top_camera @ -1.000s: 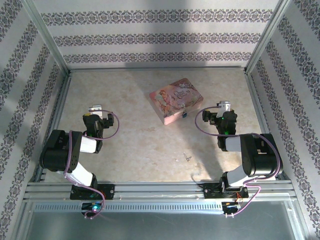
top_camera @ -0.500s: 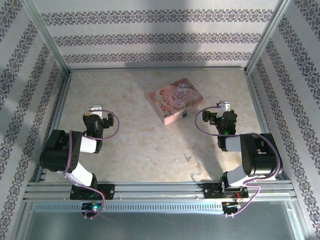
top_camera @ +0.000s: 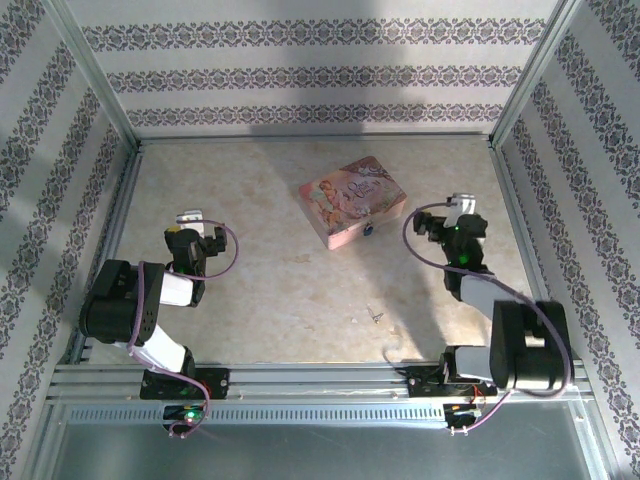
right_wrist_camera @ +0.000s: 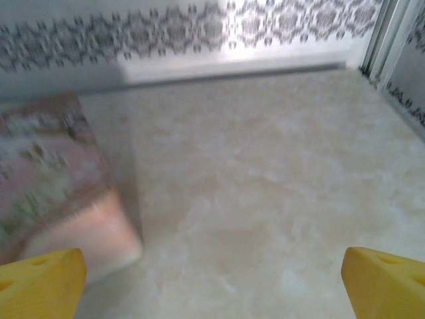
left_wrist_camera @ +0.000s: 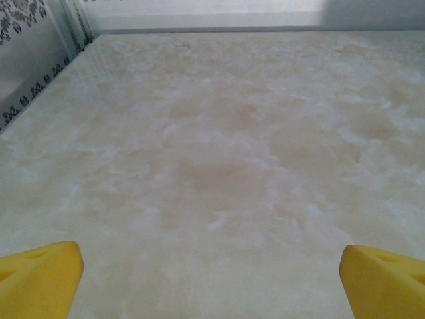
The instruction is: Unlock a padlock with a key
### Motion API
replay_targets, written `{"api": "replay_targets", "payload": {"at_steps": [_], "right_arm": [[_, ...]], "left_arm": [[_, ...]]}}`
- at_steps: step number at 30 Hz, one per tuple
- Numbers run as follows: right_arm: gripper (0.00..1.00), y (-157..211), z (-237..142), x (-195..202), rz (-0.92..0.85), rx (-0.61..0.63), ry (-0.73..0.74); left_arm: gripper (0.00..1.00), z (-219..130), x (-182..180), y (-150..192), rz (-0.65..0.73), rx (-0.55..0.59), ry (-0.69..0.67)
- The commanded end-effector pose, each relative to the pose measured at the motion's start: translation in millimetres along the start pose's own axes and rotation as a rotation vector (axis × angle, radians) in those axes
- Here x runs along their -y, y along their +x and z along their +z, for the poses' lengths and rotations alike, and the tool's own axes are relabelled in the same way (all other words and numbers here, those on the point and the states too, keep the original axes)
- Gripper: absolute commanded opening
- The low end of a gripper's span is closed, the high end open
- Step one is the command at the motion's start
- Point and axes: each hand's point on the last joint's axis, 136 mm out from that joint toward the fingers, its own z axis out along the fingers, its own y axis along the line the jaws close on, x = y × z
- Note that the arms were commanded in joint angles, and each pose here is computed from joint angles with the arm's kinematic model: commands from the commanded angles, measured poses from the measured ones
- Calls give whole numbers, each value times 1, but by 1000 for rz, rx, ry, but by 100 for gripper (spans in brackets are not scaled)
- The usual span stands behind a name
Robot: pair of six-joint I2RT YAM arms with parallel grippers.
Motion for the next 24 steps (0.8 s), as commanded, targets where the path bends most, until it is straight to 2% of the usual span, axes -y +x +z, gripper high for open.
{"api": "replay_targets", "payload": {"at_steps": [1, 4, 8, 10, 14, 17, 20, 24], "right_arm": [[98, -11, -16, -6, 96, -54, -24], [99, -23, -28, -11, 143, -69, -43], [98, -35, -33, -22, 197, -98, -91], [98, -38, -30, -29, 235, -119, -127], [98, -43, -21, -44, 299, -158, -204], [98, -43, -9, -50, 337, -196, -235], [98, -42, 5, -54, 349, -220, -249], [98, -42, 26, -56, 370, -252, -259]], "left_arm": [[99, -12, 6, -25, 0, 101, 28], [99, -25, -1, -44, -14, 105, 9], [99, -37, -18, -68, -98, 15, -79], [99, -42, -16, -76, -153, -36, -59], [99, -53, 15, -83, -266, -156, 110], [99, -66, 36, -86, -332, -177, 219], [99, -84, 59, -85, -351, -213, 306], [99, -103, 109, -76, -348, -337, 450]]}}
